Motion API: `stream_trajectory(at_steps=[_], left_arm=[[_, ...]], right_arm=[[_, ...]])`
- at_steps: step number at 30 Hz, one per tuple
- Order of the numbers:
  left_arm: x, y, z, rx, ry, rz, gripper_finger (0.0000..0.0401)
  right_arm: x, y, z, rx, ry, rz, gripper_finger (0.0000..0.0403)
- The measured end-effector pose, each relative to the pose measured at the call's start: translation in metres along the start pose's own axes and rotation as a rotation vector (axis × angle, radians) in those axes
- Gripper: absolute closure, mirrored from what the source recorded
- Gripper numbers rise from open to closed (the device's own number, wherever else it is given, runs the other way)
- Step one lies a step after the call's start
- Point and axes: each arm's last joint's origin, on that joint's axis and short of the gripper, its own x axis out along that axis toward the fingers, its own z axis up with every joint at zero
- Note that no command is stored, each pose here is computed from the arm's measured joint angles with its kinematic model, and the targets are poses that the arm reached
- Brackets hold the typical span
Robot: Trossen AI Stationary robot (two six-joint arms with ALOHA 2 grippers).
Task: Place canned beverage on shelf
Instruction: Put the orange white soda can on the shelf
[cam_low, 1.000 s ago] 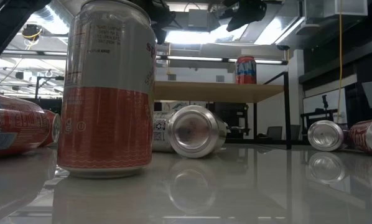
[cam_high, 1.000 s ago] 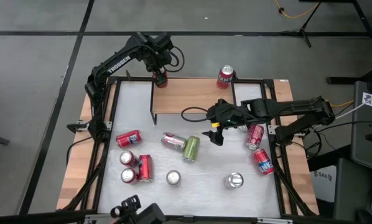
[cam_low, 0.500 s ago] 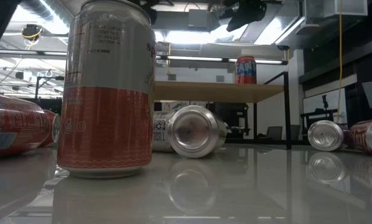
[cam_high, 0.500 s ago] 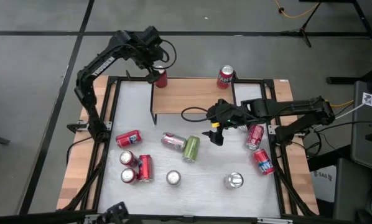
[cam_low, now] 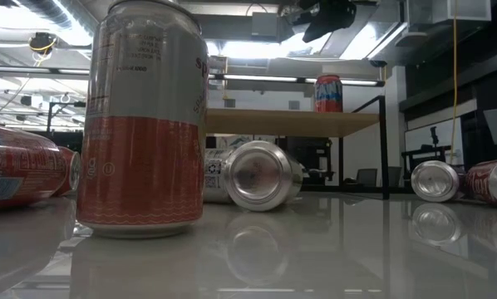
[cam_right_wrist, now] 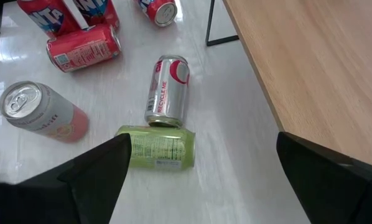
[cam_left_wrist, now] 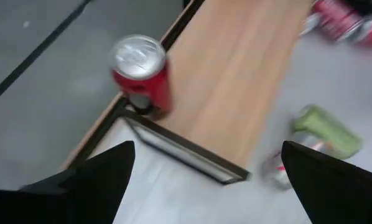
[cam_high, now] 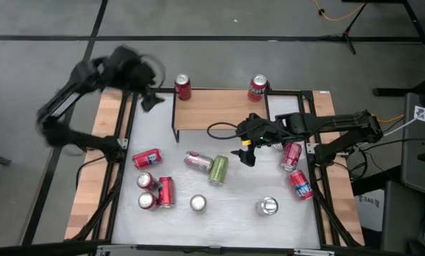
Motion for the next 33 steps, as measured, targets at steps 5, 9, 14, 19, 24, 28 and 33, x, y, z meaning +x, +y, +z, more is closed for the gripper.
stream_trajectory(at_steps=[5, 9, 14, 19, 24, 28, 33], left_arm=[[-0.001, -0.013, -0.072, -0.043, -0.264, -0.092, 0.0005], [0.008, -0.015, -0.118, -0.081, -0.415, -0.154, 0.0005], [0.024, -0.013, -0.156, -0.082, -0.554, -0.192, 0.0005], [0.045, -0.013, -0.180, -0.079, -0.595, -0.203, 0.0005], [0.066, -0.013, -0.195, -0.076, -0.559, -0.198, 0.0005], [0.077, -0.013, -0.202, -0.059, -0.520, -0.213, 0.0005], [0.082, -0.013, -0.205, -0.035, -0.503, -0.213, 0.0005]], right_arm=[[0.000, 0.000, -0.001, -0.001, 0.006, -0.002, 0.0013], [0.000, 0.000, -0.001, -0.001, 0.005, -0.001, 0.0013], [0.000, 0.000, 0.000, 0.000, 0.005, -0.001, 0.0013], [-0.003, -0.001, -0.001, 0.000, 0.002, -0.001, 0.0013], [-0.018, -0.004, -0.002, -0.001, 0.016, -0.004, 0.0013], [-0.029, -0.005, -0.001, 0.005, -0.006, 0.008, 0.0013], [-0.035, -0.006, -0.001, 0.008, -0.022, 0.012, 0.0013]])
